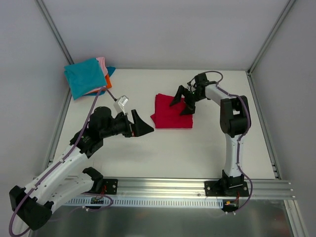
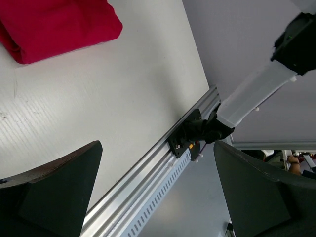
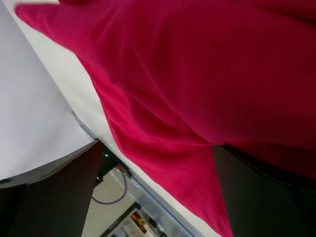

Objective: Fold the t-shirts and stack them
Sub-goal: Put the neatly folded tshirt into the corner of the board with the left arm

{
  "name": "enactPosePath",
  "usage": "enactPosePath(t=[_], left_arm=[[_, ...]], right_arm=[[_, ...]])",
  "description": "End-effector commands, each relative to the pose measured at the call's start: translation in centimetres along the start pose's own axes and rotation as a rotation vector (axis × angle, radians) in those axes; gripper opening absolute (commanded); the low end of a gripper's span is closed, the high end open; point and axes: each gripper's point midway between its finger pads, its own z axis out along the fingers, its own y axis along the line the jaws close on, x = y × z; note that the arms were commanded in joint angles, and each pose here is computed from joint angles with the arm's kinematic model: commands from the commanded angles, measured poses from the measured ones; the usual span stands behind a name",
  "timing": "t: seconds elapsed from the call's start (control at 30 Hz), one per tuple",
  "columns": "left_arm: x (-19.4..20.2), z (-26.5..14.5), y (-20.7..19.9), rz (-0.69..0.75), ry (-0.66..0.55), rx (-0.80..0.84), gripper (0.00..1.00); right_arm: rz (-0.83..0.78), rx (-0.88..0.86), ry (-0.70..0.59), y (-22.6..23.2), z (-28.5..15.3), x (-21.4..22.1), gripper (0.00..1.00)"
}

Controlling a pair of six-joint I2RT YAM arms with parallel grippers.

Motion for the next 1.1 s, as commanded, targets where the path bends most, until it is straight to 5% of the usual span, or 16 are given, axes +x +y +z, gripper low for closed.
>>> enactPosePath(t=[0.0,0.27,0.47,0.8,1.07], left_arm=[[0.7,-1.3,0.1,-0.009,-0.013,-0.016,0.99],[1.5,-1.7,1.1,0.002,0.005,-0.053,0.99],[1.3,-1.3,2.3,0.015,-0.002,-0.107,0.99],[-1.3,2.3,9.0,0.039,-0.174,-0.283,0.99],[-2.3,9.1,12.8,-0.031,-0.117,-0.242,0.96]], right_arm=[[-0.041,-0.058,-0.065,2.2,0.3,-3.9,0.99],[0.023,-0.088,-0.043,2.0,4.2,-7.3,1.0],[0.004,-0.128,-0.023,3.0,6.2,-6.0,1.0],[-0.18,-0.18,-0.164,9.7,-4.9,-1.5,0.99],[-0.325,-0.165,-0.291,10.8,-16.4,10.5,1.0]])
